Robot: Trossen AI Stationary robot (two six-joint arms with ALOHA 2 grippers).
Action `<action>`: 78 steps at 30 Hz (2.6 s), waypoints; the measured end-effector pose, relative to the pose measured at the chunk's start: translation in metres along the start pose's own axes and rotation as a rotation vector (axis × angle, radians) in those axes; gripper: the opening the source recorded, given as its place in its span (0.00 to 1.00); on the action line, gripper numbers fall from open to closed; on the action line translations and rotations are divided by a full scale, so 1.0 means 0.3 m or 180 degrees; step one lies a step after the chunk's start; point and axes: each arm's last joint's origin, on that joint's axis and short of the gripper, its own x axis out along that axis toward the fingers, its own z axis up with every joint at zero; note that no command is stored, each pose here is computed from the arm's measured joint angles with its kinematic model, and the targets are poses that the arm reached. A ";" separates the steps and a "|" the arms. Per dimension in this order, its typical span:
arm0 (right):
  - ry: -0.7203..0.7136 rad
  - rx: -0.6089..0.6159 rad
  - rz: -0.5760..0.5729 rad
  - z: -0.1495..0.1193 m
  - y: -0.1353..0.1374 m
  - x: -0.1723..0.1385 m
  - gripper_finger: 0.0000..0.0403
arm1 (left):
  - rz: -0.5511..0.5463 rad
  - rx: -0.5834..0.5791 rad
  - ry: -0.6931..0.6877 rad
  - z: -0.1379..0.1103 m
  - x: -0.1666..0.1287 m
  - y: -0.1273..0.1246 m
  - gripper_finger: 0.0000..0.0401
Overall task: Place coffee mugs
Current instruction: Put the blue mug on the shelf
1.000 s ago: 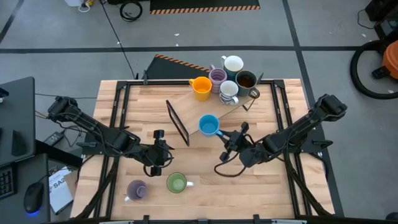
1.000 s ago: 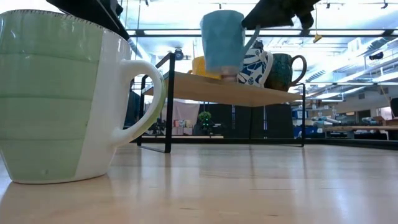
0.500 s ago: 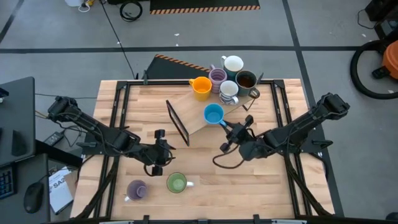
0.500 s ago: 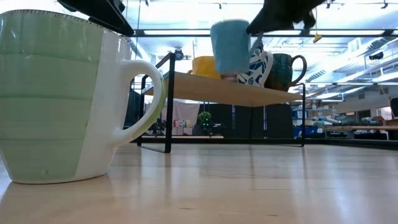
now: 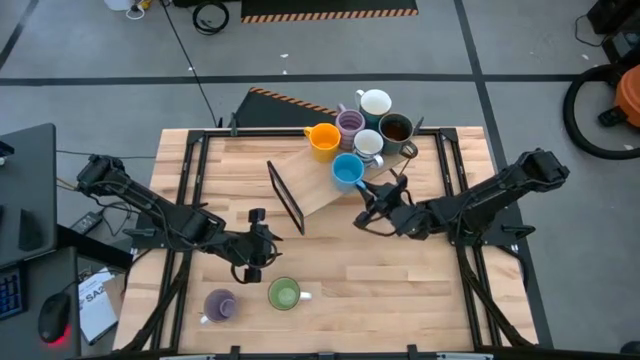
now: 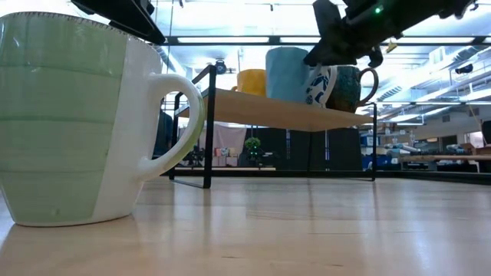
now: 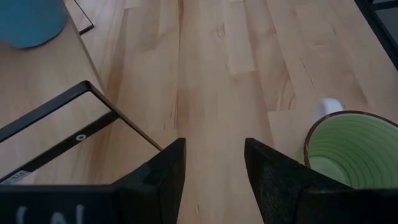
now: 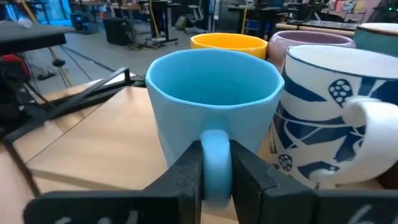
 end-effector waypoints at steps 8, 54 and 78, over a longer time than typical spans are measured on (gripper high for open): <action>-0.0019 0.0108 -0.0035 0.009 -0.024 0.042 0.17 | 0.0001 0.0002 0.0000 0.000 0.000 0.000 0.43; -0.0080 -0.0056 0.0098 -0.011 0.017 0.046 0.34 | 0.0019 -0.0082 -0.0015 0.003 0.003 0.006 0.43; -0.0318 0.0034 -0.0404 -0.068 0.049 0.121 0.34 | -0.0040 -0.0107 -0.0028 0.005 0.002 0.002 0.43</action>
